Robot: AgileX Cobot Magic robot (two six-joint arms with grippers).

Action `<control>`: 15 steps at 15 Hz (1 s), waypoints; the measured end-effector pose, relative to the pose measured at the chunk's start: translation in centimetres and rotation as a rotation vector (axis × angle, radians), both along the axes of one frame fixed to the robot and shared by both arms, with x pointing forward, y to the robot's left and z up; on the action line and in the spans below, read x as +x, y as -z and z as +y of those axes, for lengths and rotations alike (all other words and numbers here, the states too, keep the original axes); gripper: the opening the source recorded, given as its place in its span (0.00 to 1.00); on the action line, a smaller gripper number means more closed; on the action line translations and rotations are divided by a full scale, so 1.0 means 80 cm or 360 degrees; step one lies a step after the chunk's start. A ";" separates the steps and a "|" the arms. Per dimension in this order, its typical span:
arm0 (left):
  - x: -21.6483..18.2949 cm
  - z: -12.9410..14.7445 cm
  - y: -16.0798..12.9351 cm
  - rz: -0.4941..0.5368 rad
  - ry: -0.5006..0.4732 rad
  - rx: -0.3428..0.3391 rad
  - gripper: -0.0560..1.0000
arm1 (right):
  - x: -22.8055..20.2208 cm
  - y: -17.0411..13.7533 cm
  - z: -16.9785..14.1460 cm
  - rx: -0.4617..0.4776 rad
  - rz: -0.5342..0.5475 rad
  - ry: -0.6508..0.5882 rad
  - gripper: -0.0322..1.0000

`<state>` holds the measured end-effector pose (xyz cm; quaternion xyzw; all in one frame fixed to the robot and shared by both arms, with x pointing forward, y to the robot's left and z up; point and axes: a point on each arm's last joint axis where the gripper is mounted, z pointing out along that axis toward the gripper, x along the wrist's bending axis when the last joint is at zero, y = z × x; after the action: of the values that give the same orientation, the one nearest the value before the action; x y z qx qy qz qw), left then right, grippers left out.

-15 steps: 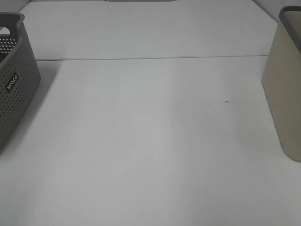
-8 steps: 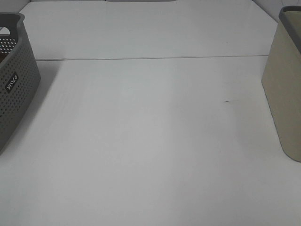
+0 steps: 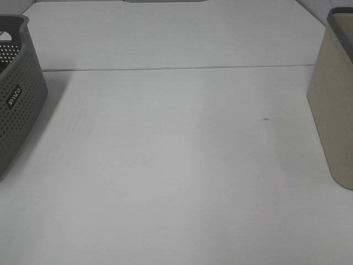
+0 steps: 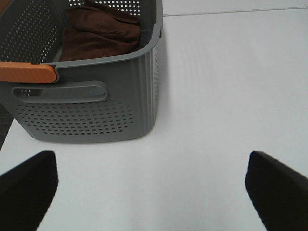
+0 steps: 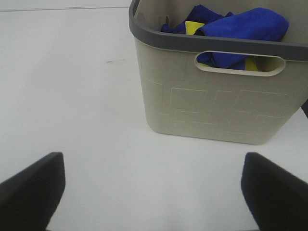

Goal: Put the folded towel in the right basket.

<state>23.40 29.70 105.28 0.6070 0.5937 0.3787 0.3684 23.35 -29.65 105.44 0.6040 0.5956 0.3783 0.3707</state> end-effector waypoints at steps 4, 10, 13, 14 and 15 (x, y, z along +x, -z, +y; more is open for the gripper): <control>0.000 0.000 0.000 0.0000 0.0000 0.0000 0.99 | 0.000 0.000 0.000 0.0007 0.0000 0.0005 0.94; 0.000 0.000 0.000 0.0000 0.0001 -0.0001 0.99 | 0.000 0.000 0.000 0.0007 0.0000 0.0005 0.94; 0.000 0.000 0.000 0.0000 0.0001 -0.0001 0.99 | 0.000 0.000 0.000 0.0007 0.0000 0.0005 0.94; 0.000 0.000 0.000 0.0000 0.0001 -0.0001 0.99 | 0.000 0.000 0.000 0.0007 0.0000 0.0005 0.94; 0.000 0.000 0.000 0.0000 0.0001 -0.0001 0.99 | 0.000 0.000 0.000 0.0014 0.0000 0.0009 0.94</control>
<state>23.40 29.69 105.28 0.6070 0.5937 0.3784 0.3687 23.35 -29.66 105.44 0.6072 0.5923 0.3799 0.3690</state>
